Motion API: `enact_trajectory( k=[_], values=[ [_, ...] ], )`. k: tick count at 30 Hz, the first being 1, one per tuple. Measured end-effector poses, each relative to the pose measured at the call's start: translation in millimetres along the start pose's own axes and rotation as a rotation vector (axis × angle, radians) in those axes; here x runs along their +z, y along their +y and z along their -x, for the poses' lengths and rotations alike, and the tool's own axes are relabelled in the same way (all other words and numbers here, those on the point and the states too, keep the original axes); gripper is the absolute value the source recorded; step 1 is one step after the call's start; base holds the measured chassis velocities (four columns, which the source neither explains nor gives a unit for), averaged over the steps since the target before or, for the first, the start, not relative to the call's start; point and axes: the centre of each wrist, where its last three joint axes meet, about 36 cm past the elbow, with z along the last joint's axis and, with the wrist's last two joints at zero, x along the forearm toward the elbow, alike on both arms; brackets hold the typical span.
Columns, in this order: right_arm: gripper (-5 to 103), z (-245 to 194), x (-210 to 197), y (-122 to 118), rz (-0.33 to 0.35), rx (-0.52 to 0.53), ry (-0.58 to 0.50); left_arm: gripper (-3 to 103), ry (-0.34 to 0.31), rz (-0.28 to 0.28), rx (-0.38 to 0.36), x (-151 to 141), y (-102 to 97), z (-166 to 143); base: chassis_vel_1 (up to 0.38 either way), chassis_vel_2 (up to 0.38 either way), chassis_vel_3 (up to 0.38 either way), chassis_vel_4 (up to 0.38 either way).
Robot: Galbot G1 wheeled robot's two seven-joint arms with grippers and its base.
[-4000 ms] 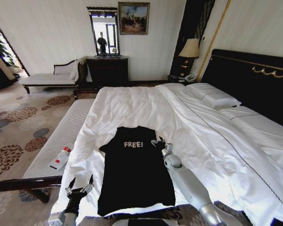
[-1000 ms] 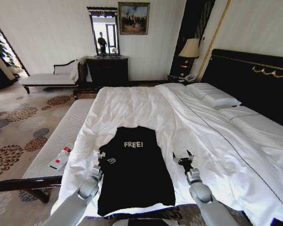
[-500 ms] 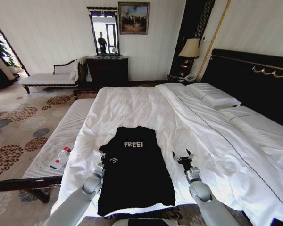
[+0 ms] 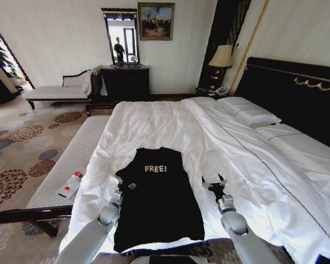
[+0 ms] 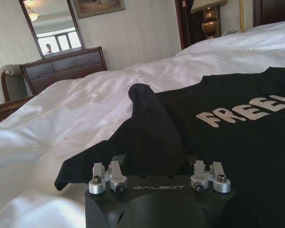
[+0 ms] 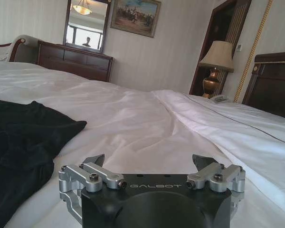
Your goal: Fold the clothes on the bed.
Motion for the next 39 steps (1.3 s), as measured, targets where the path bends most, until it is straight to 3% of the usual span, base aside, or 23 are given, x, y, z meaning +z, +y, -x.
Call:
enact_trajectory(
  k=[3, 7, 9, 17, 28, 36, 39],
  values=[
    [100, 0, -1, -3, -0.002, 0.003, -0.001, 57, -0.002, 0.002, 0.003, -1, -1.2, 2, 0.0, 0.0, 0.0, 0.0],
    [100, 0, -1, -4, -0.002, 0.006, -0.002, 36, -0.001, 0.003, 0.008, -1, -2.9, 3, 0.0, 0.0, 0.0, 0.0],
    [100, 0, -1, -4, -0.001, 0.006, -0.002, 36, -0.001, 0.003, 0.008, 0, -3.0, 3, 0.0, 0.0, 0.0, 0.0],
    [100, 0, -1, 0, 0.004, 0.004, -0.001, 2, -0.003, 0.002, 0.004, -1, -0.5, 0, 0.0, 0.0, 0.0, 0.0],
    [100, -2, 0, 3, 0.005, 0.004, 0.0, 0, -0.015, -0.021, -0.016, -8, 8.3, 1, 0.0, 0.0, 0.0, 0.0],
    [100, -4, 2, 5, 0.01, 0.004, 0.002, 0, -0.045, -0.085, -0.094, -36, 51.0, 13, 0.0, 0.0, 0.0, 0.0],
    [100, -4, 1, 8, 0.015, 0.0, 0.001, 0, -0.044, -0.172, -0.177, -54, 83.9, 24, 0.0, 0.0, 0.0, 0.0]
  ],
)
